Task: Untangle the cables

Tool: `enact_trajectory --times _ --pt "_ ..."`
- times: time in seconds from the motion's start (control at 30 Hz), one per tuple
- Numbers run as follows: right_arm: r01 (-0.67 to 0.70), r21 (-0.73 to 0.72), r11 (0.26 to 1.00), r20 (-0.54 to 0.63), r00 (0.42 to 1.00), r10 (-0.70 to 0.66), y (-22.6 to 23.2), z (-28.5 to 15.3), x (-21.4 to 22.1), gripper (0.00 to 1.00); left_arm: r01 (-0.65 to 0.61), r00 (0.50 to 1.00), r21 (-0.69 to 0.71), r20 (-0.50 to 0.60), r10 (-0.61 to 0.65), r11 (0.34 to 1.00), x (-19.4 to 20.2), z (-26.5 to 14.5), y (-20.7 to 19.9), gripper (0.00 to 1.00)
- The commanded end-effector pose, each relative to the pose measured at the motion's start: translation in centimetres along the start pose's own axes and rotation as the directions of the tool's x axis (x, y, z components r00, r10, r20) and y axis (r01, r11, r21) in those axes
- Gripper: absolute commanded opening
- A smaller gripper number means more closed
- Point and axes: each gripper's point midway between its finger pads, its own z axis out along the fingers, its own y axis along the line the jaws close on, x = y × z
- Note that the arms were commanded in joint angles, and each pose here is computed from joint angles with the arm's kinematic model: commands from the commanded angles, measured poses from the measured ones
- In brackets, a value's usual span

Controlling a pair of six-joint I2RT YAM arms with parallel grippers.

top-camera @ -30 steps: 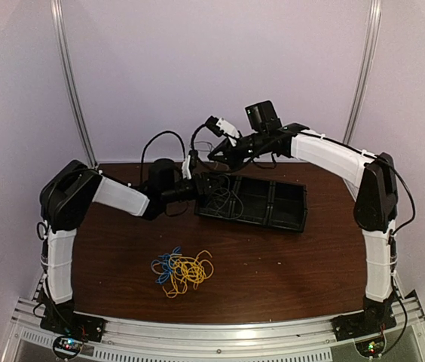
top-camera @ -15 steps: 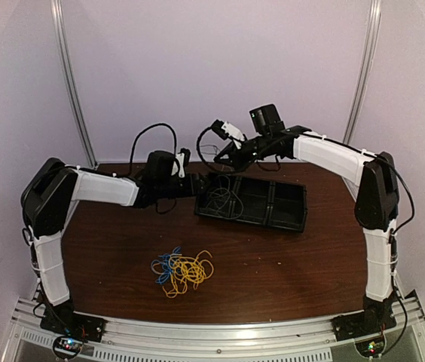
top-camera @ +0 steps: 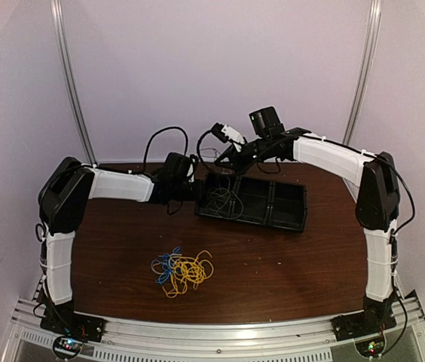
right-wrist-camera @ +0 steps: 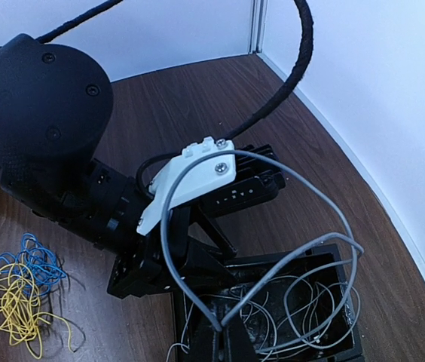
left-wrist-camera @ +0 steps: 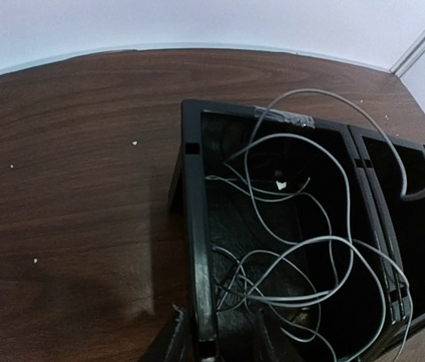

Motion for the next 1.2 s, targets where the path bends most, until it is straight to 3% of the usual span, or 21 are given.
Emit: enact_trajectory --times 0.0,0.23,0.4,0.73,0.83,1.0,1.17 --pt "0.028 0.025 0.999 0.059 0.998 -0.029 0.3 -2.5 -2.8 0.00 -0.012 1.000 -0.019 0.008 0.012 1.000 0.0 0.3 -0.6 0.22" --pt "0.047 0.016 0.999 0.076 0.996 -0.048 1.9 -3.6 -3.9 0.00 0.000 1.000 -0.002 -0.019 0.000 1.000 1.5 0.2 -1.4 0.05" --pt "0.069 0.008 0.998 0.077 0.995 -0.069 3.7 -4.7 -4.8 0.00 0.006 1.000 0.004 -0.015 -0.006 1.000 2.3 -1.4 -3.0 0.03" --pt "0.094 -0.087 0.992 0.077 0.993 -0.087 9.4 -6.8 -4.6 0.00 0.146 0.989 0.057 -0.016 -0.145 0.988 5.8 -6.0 -5.6 0.02" --pt "0.072 -0.101 0.992 0.055 0.996 -0.067 10.0 -6.9 -3.4 0.00 0.152 0.988 0.081 -0.022 -0.151 0.985 6.8 -7.0 -6.3 0.10" --pt "0.031 -0.179 0.983 -0.139 0.989 -0.056 11.0 -4.1 3.9 0.00 0.155 0.986 0.137 0.031 -0.161 0.978 5.9 -10.2 -7.0 0.43" --pt "-0.009 -0.203 0.979 -0.295 0.954 -0.053 11.2 -2.8 9.4 0.00 0.190 0.972 0.164 0.104 -0.208 0.968 5.2 -14.3 -5.8 0.57"
